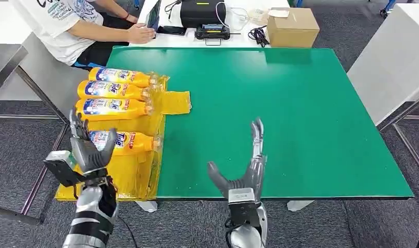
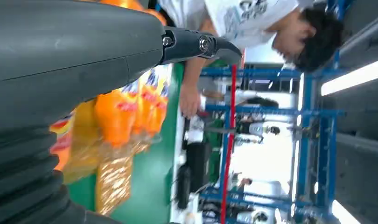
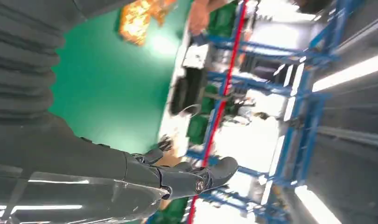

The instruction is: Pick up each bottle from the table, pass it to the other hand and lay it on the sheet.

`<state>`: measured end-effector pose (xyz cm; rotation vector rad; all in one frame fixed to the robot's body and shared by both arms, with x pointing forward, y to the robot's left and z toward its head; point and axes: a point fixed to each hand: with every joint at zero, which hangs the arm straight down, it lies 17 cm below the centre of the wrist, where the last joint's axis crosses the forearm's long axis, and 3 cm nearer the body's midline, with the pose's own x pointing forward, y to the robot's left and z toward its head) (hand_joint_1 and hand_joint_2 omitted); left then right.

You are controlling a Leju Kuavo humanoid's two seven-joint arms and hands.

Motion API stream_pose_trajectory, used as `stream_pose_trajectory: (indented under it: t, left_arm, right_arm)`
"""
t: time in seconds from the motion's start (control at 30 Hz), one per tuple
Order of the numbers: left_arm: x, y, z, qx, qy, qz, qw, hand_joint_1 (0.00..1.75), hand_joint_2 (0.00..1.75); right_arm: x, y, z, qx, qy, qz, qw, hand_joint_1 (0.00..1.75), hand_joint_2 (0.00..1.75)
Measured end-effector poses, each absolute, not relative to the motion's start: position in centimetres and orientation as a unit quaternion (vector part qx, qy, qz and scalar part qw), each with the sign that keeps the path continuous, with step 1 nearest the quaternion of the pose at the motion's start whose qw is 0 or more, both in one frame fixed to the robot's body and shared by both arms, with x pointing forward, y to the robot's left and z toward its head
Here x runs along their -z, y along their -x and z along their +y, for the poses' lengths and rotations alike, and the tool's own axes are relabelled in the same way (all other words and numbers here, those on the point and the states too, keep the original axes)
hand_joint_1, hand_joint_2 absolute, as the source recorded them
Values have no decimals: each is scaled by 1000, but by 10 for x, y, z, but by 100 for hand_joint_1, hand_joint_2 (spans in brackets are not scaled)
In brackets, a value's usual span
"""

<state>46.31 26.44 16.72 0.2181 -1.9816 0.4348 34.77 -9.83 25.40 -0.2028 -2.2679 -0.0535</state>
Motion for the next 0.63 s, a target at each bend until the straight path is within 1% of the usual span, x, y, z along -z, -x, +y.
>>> stream_pose_trajectory:
  t: [0.3, 0.47, 0.63]
  left_arm:
    - [-152, -427, 222, -147, -60, -824, 543, 0, 175]
    - [-144, -408, 191, -133, -34, -818, 559, 0, 175]
    - [-146, -402, 178, -130, -22, -818, 560, 0, 175]
  right_arm:
    - [-220, -345, -131, 45, 121, -879, 460, 0, 175]
    - [-210, -342, -135, 45, 134, -872, 469, 0, 175]
    - [-206, -341, -137, 44, 137, -869, 473, 0, 175]
